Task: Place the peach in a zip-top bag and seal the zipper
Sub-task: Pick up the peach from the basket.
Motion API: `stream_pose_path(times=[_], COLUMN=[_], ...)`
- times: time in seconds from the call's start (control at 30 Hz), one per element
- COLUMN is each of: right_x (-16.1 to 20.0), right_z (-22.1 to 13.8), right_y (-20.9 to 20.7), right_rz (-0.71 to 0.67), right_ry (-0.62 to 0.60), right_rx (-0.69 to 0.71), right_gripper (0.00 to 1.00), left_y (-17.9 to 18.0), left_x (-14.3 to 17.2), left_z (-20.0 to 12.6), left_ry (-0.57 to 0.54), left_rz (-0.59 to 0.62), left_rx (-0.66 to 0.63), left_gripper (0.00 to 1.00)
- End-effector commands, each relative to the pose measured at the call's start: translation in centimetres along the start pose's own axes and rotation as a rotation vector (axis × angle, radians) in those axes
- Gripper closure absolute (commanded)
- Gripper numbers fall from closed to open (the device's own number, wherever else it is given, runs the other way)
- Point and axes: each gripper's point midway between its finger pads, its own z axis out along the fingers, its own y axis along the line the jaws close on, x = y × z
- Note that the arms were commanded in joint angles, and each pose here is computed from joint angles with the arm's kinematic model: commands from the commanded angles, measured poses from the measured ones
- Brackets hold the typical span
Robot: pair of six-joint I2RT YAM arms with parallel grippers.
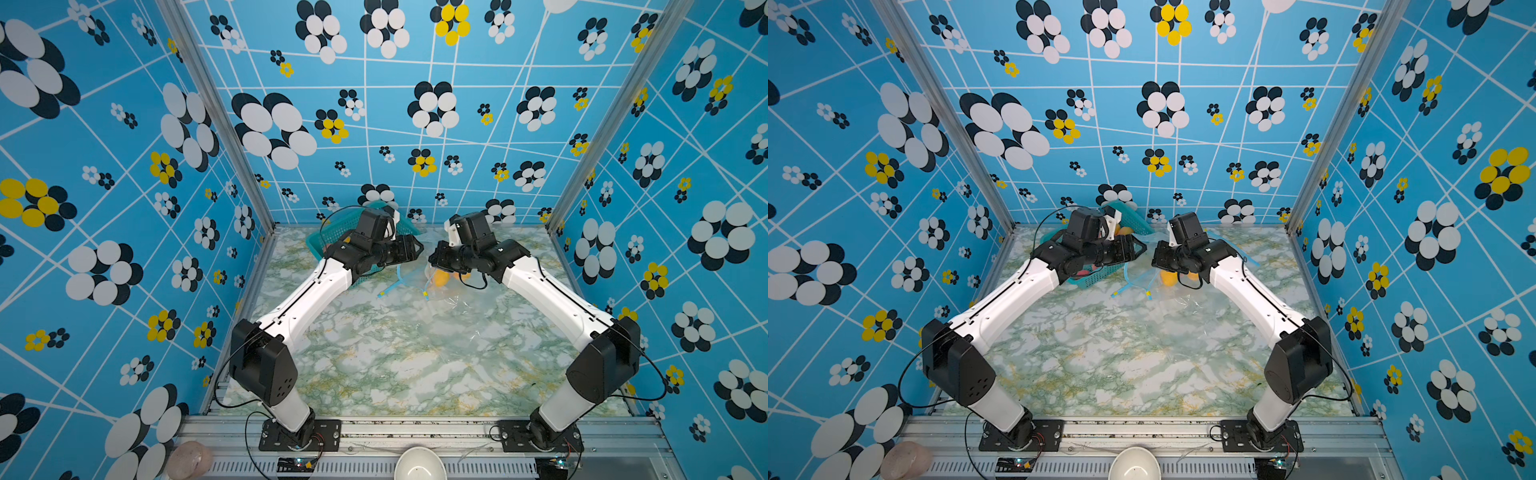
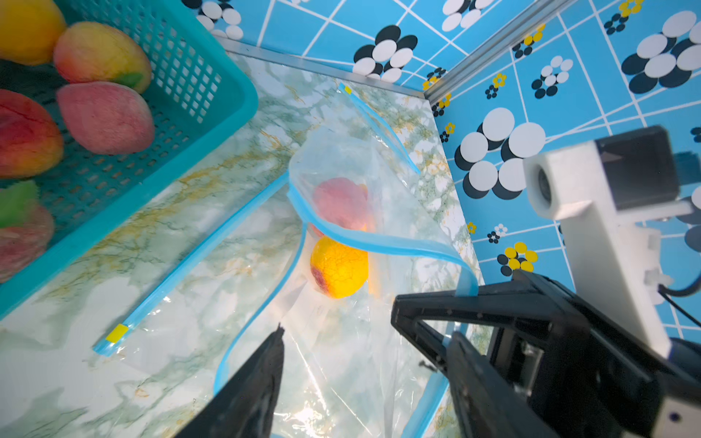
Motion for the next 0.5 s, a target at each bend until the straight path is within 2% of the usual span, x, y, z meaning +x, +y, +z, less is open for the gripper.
stream_pose_path(times=[0.0,0.17,0.3,0.47], right_x=[0.2,0.5,0.5,0.4], right_z=[-0.3,-0.3,-0.3,-0.3], right_y=[-0.8,-1.1,-0.9,-0.7], right_rz=[-0.01,-0.011,-0.012,-0.013], right_ry=[-0.012,-0.01,-0.009,-0.006], right_rx=[0.031,0.035,0.026,0.021], right_gripper=[1.0,1.0,1.0,1.0], left_y=[2.5,8.9,15.2,21.0], left_x=[-2.0,-4.1,-5.1,-6.5], left_z=[-2.5,-3.7,-3.6,-3.4], left_ry=[-0.058,-0.094,-0.077,-0.048], left_rz=[0.07,0.109,0.111,0.18], left_rx=[-0.123,-0.36,-0.564,-0.792], left_gripper=[0.33,0.33,0.3,0.28])
